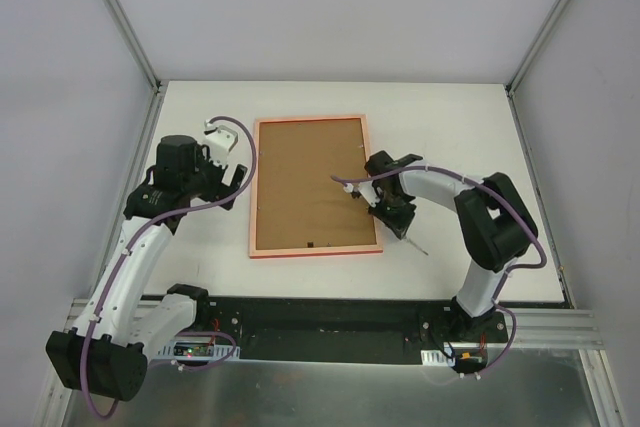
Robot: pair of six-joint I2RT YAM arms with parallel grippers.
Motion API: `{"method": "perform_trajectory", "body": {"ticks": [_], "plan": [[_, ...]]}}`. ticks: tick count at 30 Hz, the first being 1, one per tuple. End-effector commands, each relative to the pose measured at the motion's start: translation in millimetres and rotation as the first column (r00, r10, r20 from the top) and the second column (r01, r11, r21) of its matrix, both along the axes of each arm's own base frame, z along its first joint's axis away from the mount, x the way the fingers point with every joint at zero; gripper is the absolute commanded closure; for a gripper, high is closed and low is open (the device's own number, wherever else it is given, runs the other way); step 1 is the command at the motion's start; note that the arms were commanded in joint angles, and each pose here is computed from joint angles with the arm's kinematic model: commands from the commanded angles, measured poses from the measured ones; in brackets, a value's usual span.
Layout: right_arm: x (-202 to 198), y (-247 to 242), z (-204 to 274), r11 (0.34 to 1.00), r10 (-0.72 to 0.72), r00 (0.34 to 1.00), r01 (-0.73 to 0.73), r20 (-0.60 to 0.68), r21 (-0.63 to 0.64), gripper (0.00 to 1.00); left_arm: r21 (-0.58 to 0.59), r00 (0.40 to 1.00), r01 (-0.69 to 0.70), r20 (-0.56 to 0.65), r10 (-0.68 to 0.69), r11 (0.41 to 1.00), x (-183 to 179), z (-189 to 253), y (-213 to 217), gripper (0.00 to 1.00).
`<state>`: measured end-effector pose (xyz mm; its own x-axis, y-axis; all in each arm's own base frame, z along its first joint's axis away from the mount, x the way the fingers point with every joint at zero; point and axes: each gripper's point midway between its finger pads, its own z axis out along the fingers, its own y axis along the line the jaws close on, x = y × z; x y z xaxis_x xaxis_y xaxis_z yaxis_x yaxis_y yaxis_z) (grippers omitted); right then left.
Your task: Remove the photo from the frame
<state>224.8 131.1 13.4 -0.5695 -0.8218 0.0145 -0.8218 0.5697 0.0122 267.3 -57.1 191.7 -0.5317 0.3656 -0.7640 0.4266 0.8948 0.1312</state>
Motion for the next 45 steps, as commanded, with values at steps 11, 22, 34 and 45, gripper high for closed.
{"method": "perform_trajectory", "body": {"ticks": [11,22,34,45], "plan": [[52,9,31,0.948,-0.218,0.975,0.202,0.039,0.244,0.99,-0.140,0.995,0.087,-0.030,-0.092,0.986,31,31,-34,0.01],[88,29,99,0.681,-0.415,0.901,0.399,-0.126,0.614,0.99,-0.352,0.941,0.251,-0.131,-0.313,0.902,71,44,-121,0.01],[146,61,204,0.096,-0.492,0.794,0.457,-0.357,0.884,0.99,-0.560,0.798,0.378,-0.206,-0.566,0.737,77,42,-218,0.01],[164,71,245,-0.264,-0.467,0.714,0.451,-0.522,0.852,0.99,-0.657,0.683,0.423,-0.222,-0.696,0.624,57,40,-266,0.07]]}}
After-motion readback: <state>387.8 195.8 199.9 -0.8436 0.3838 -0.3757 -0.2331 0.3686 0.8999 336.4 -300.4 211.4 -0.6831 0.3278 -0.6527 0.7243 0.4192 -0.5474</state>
